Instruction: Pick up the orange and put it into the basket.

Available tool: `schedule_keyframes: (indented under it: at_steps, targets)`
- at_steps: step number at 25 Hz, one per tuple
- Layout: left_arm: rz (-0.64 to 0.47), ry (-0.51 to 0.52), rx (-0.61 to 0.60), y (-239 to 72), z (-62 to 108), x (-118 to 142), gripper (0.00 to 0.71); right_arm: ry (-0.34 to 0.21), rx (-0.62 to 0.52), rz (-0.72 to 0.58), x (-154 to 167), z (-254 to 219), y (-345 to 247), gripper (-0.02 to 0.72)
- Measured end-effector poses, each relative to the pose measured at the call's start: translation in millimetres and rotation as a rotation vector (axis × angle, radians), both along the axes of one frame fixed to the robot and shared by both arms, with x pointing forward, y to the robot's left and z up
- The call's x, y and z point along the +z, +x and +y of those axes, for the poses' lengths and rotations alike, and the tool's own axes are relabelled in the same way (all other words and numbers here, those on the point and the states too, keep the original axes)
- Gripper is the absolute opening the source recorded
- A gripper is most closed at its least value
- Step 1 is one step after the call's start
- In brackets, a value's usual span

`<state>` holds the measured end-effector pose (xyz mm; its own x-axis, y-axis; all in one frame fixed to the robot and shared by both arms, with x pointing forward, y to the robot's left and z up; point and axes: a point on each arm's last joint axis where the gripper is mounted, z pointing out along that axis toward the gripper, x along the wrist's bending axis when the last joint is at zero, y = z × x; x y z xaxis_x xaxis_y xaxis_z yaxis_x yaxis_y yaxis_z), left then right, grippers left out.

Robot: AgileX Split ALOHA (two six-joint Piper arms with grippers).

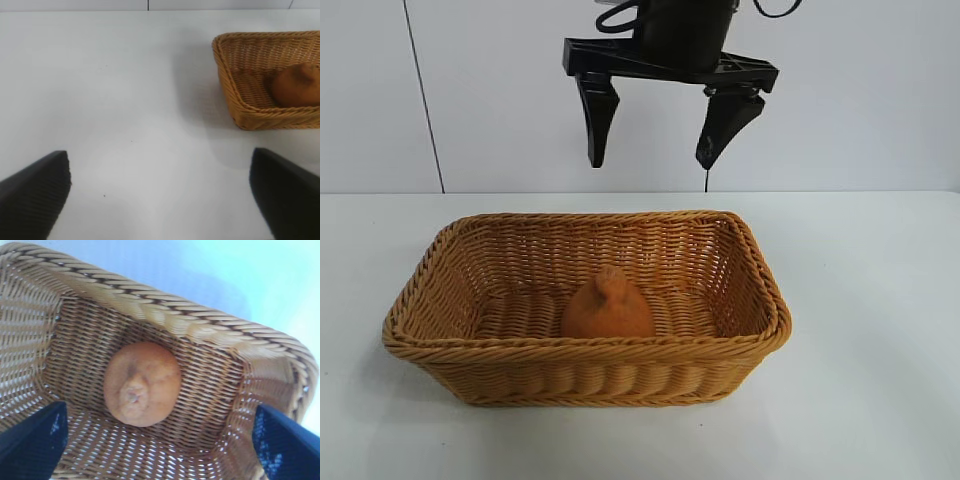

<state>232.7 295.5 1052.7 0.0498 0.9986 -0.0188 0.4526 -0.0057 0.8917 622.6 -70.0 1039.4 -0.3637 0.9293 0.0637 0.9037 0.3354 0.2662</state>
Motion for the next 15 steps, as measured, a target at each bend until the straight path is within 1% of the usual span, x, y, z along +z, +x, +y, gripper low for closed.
schedule_keyframes:
  at_steps: [5, 11, 15]
  targets:
    - [0.0, 0.0, 0.0, 0.0, 0.0, 0.0, 0.693, -0.04, -0.134, -0.018, -0.1, -69.3, 33.7, 0.694]
    - [0.0, 0.0, 0.0, 0.0, 0.0, 0.0, 0.693, -0.052, -0.302, -0.018, -0.1, -150.3, 56.4, 0.694]
    - [0.0, 0.0, 0.0, 0.0, 0.0, 0.0, 0.693, -0.054, -0.37, -0.017, -0.1, -183.6, 61.1, 0.694]
